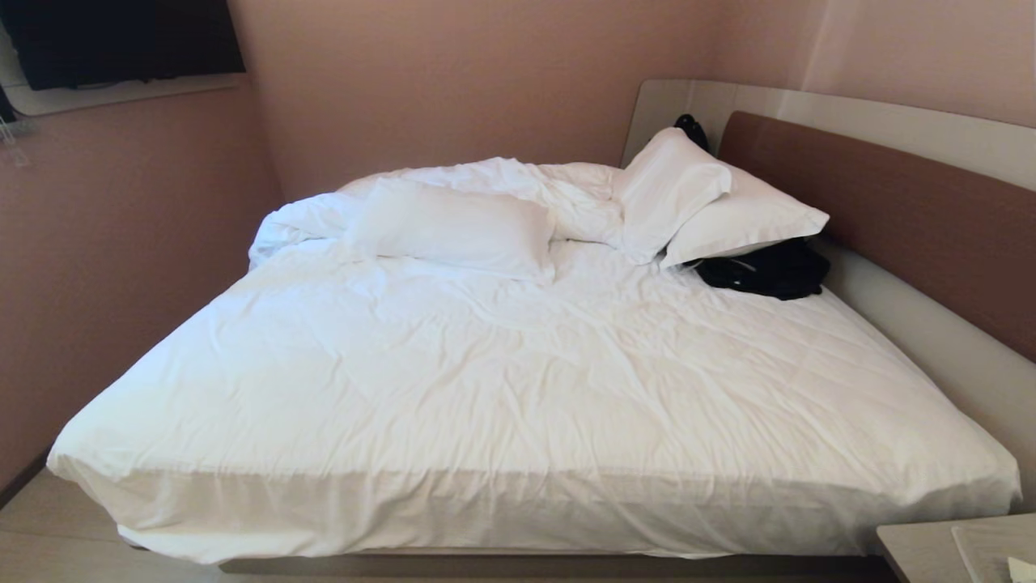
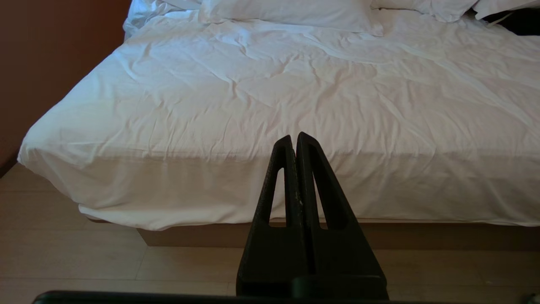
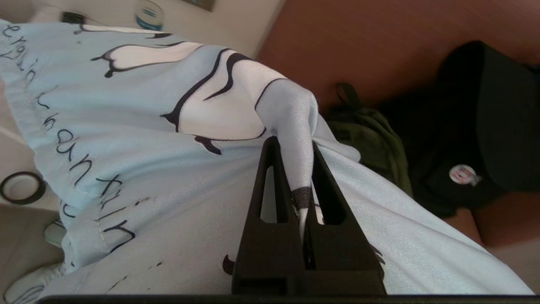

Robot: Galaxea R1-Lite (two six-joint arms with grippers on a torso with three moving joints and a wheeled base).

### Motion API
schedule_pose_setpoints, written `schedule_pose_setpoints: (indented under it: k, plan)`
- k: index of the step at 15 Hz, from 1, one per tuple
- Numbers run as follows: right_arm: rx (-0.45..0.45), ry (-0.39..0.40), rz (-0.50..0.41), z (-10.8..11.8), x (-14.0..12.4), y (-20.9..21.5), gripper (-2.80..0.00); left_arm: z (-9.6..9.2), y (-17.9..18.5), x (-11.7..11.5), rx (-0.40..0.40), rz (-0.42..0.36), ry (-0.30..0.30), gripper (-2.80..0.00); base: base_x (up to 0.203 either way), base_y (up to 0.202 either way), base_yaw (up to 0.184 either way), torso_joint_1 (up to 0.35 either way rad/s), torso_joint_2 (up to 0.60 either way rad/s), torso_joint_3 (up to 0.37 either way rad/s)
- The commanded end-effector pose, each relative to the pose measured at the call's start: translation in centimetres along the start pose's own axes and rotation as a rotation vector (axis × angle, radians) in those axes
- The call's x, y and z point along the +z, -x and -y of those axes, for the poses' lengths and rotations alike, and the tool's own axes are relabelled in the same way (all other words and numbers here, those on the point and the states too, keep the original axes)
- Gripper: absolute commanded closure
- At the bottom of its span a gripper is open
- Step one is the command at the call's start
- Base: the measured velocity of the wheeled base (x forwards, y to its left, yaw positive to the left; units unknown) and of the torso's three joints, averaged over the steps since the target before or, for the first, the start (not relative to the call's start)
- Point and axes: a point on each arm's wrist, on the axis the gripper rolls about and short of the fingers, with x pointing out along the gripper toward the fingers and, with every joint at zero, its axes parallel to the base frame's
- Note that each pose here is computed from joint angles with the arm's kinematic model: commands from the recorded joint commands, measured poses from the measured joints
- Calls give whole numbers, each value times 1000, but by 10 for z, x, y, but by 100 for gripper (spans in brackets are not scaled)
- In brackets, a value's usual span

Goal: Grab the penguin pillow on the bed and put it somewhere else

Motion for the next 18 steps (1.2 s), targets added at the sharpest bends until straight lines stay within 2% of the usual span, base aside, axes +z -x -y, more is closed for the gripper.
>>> schedule_pose_setpoints:
  k: [1,6,8,9,10,12,18]
  plan:
    - [23,31,-86,-14,18,-18,0,0,0,0,1,1,0,0,0,0,0,0,0,0]
    - [94,21,-180,2,52,-51,0,0,0,0,1,1,0,0,0,0,0,0,0,0]
    - [170,58,-180,13,56,-59,0,0,0,0,1,1,0,0,0,0,0,0,0,0]
    - [193,84,-145,16,60,-62,0,0,0,0,1,1,0,0,0,0,0,0,0,0]
    - [188,98,-105,19,63,-65,0,0,0,0,1,1,0,0,0,0,0,0,0,0]
    - [172,110,-109,21,63,-70,0,0,0,0,1,1,0,0,0,0,0,0,0,0]
    - [132,79,-252,25,55,-127,0,0,0,0,1,1,-1,0,0,0,0,0,0,0]
